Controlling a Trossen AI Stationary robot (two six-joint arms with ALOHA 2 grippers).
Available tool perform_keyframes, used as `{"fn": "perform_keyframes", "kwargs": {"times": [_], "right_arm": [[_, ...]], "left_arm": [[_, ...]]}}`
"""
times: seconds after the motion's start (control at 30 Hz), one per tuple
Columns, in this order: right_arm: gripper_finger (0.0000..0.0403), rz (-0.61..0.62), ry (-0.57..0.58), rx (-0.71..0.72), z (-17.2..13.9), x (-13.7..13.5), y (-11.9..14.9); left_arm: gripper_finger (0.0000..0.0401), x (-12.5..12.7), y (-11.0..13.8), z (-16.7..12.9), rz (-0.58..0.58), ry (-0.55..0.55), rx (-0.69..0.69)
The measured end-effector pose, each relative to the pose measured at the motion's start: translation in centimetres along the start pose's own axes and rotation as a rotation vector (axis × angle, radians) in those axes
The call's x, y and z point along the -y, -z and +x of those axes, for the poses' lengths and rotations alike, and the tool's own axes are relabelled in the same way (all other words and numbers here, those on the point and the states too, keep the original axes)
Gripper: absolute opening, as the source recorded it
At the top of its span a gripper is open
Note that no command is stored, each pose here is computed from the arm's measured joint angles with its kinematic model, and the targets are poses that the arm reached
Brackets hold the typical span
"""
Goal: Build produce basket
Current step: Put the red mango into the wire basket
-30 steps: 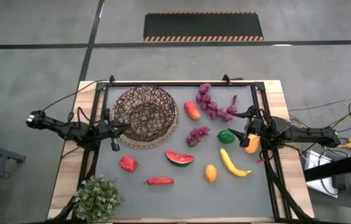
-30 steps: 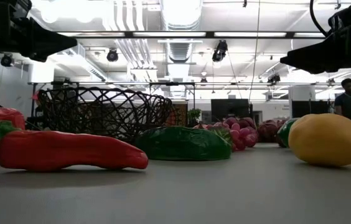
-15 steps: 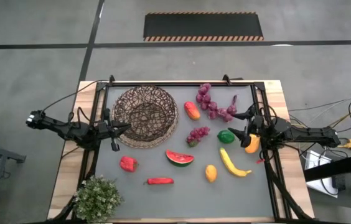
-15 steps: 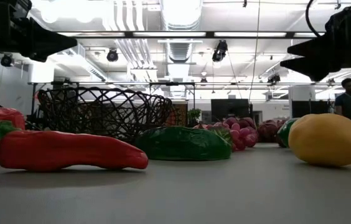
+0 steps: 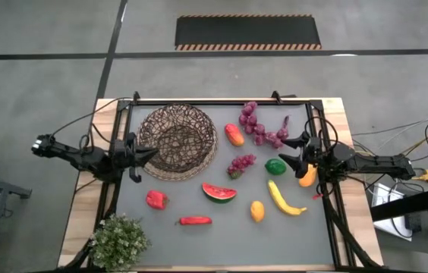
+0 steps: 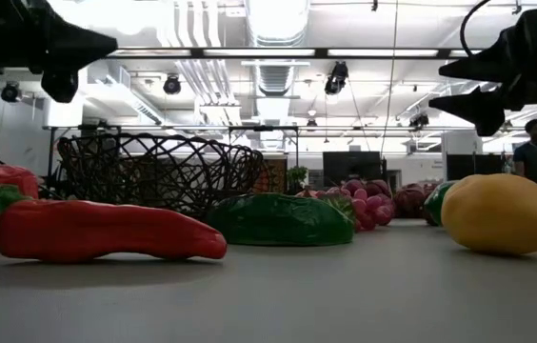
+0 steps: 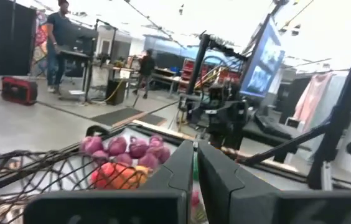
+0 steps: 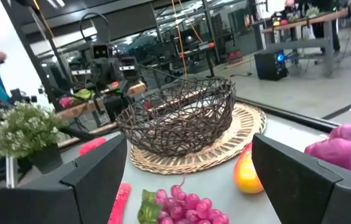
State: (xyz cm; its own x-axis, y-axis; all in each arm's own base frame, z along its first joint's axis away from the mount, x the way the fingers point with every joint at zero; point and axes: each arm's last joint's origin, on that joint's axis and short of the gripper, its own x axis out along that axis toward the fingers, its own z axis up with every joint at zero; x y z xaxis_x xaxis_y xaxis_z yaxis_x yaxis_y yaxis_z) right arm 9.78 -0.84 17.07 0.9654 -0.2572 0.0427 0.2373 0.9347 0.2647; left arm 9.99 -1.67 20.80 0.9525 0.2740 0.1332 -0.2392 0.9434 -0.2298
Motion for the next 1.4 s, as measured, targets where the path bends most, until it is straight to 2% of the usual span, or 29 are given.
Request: {"fn": "perform_keyframes", "kwargs": {"times": [0.13,0.3,0.67,0.8,0.93,1.1,1.4], "right_arm": [[0.0325,-0.065,-0.005,0.022,0.0,-0.1,-0.2],[0.0325,-0.088,-0.018,0.086,0.0,-0.2,-0.8],[0.0325,-0.095,-0.003,0.113,-0.1,-0.2,-1.1],[0.0325,-0.092,0.051,0.127,-0.1,-0.1,-1.2],[0.0325,-0.092,0.056,0.128,-0.1,0.0,-1.2],[0.0325,-0.088,0.096,0.147,-0.1,0.0,-1.3],[0.0325,-0.032,0.089,0.159,-0.1,0.0,-1.4]], "left_arm": [[0.0005,0.2,-0.7,0.1,-0.046,0.007,0.067],[0.0005,0.3,-1.9,0.2,-0.074,-0.005,0.184],[0.0005,1.0,-3.3,0.8,0.099,-0.02,0.337],[0.0005,1.4,-3.1,1.2,0.142,0.025,0.338],[0.0005,1.6,-2.7,1.5,0.185,0.027,0.313],[0.0005,1.7,-2.7,1.7,0.201,0.024,0.329],[0.0005,2.3,-3.7,2.4,0.187,0.024,0.342]]}}
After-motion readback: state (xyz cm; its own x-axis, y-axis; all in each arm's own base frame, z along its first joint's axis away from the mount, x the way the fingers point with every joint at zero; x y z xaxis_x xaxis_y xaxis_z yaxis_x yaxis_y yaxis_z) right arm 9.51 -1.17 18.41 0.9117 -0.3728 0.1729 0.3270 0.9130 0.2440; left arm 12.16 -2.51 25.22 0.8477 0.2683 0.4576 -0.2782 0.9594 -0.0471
